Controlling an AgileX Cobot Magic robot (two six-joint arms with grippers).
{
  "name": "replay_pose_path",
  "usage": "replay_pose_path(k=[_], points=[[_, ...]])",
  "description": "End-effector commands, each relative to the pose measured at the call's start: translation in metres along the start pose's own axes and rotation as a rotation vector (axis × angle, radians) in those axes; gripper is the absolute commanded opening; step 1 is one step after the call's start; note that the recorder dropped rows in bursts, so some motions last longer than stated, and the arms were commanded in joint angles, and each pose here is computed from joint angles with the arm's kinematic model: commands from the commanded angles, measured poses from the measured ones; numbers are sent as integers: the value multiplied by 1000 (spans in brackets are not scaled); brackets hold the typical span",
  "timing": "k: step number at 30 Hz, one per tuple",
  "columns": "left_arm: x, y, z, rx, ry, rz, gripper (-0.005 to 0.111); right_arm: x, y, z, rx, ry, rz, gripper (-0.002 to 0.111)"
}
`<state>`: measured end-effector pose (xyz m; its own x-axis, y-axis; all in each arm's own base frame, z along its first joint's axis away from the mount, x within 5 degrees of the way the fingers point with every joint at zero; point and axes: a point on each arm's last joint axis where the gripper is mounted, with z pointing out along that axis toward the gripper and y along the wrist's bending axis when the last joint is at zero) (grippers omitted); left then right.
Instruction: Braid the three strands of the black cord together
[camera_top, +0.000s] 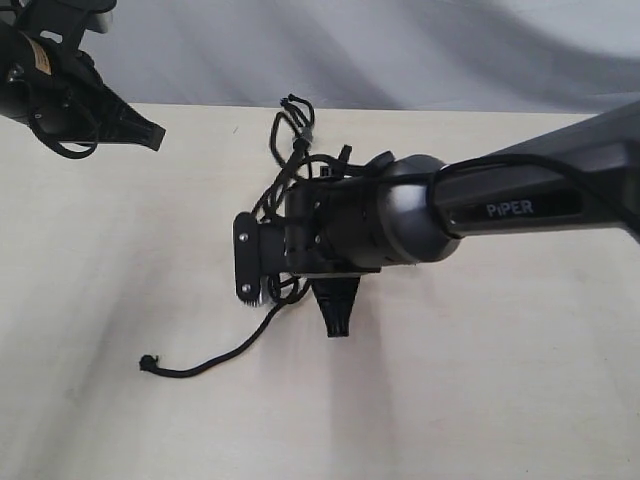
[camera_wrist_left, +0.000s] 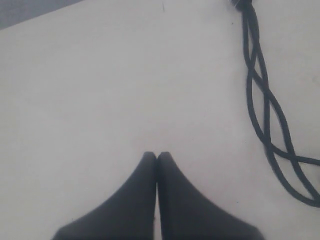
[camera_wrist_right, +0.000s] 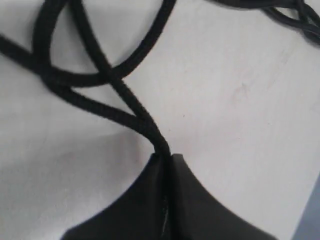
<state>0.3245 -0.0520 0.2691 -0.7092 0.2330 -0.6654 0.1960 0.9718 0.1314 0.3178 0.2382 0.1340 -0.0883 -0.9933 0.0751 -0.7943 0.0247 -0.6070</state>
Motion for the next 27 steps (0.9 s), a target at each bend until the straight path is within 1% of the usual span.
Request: replay_pose_path(k=[1, 3, 7, 11, 14, 17, 22, 27], points=[[0, 1, -1, -2, 2, -4, 0, -11, 11, -14, 11, 60, -296, 0], [0, 1, -1, -2, 2, -4, 0, -17, 15, -19, 24, 51, -381, 0], [1, 1, -1, -2, 3, -4, 0, -23, 12, -15, 70, -19, -429, 0], [1, 1, -1, -2, 3, -4, 0, -12, 4, 10, 43, -83, -380, 0], [1, 1, -1, -2, 3, -4, 0, -1, 1, 29, 15, -76, -349, 0], [1, 1, -1, -2, 3, -4, 0, 4, 2, 39, -3, -71, -325, 0], [1, 1, -1, -2, 3, -4, 0, 5, 5, 43, -17, -64, -316, 0], [1, 1, -1, -2, 3, -4, 0, -5, 5, 26, 11, -67, -336, 0]])
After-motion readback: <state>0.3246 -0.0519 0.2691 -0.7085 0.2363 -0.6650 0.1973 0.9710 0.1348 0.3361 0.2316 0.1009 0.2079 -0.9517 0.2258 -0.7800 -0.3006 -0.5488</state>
